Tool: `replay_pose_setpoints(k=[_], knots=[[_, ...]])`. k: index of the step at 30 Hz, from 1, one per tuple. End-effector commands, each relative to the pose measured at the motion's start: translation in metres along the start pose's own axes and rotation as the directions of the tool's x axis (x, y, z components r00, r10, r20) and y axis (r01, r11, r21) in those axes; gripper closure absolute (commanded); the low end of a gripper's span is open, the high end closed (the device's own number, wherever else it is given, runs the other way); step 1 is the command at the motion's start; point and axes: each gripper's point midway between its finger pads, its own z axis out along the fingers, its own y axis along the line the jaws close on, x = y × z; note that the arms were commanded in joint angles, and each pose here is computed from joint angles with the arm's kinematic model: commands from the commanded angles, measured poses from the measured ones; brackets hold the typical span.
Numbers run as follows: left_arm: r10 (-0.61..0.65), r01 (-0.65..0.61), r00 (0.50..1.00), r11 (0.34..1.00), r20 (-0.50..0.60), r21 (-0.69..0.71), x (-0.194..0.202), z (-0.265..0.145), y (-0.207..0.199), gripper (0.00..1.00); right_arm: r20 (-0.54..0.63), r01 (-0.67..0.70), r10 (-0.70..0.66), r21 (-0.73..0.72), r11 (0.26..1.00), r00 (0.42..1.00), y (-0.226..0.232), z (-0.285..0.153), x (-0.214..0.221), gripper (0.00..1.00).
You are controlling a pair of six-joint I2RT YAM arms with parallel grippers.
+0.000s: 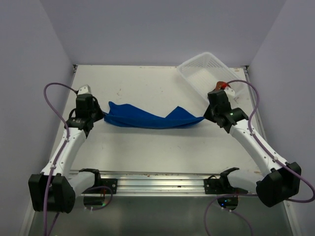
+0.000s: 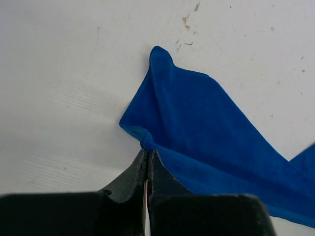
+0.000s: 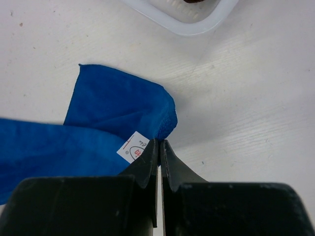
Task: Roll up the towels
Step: Flatten the towel
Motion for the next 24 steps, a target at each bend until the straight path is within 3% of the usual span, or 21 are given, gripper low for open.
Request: replay_pose_setpoints(k=[1, 8, 13, 19, 24], knots=[[-0.041, 0.033, 0.994, 0.997, 0.104, 0.069, -0.039, -0.007, -0.012, 1.0, 0.064, -0.051, 0.055, -0.056, 0.997, 0.996, 0.009, -0.013, -0.02, 1.0], [-0.157, 0.13, 0.966, 0.982, 0.205, 0.137, -0.133, -0.007, -0.034, 1.0, 0.109, -0.055, 0.065, -0.089, 0.995, 0.992, 0.039, -0.026, -0.065, 1.0], [-0.224, 0.175, 0.918, 0.969, 0.328, 0.172, -0.2, -0.028, -0.034, 1.0, 0.136, -0.102, 0.115, -0.1, 0.99, 0.984, 0.063, -0.026, -0.098, 1.0], [-0.259, 0.199, 0.902, 0.96, 0.345, 0.199, -0.217, -0.042, -0.025, 1.0, 0.165, -0.139, 0.169, -0.178, 0.974, 0.972, 0.089, -0.042, -0.129, 1.0], [-0.273, 0.208, 0.88, 0.957, 0.388, 0.202, -0.213, -0.065, -0.017, 1.0, 0.204, -0.134, 0.172, -0.187, 0.973, 0.964, 0.083, -0.057, -0.137, 1.0]])
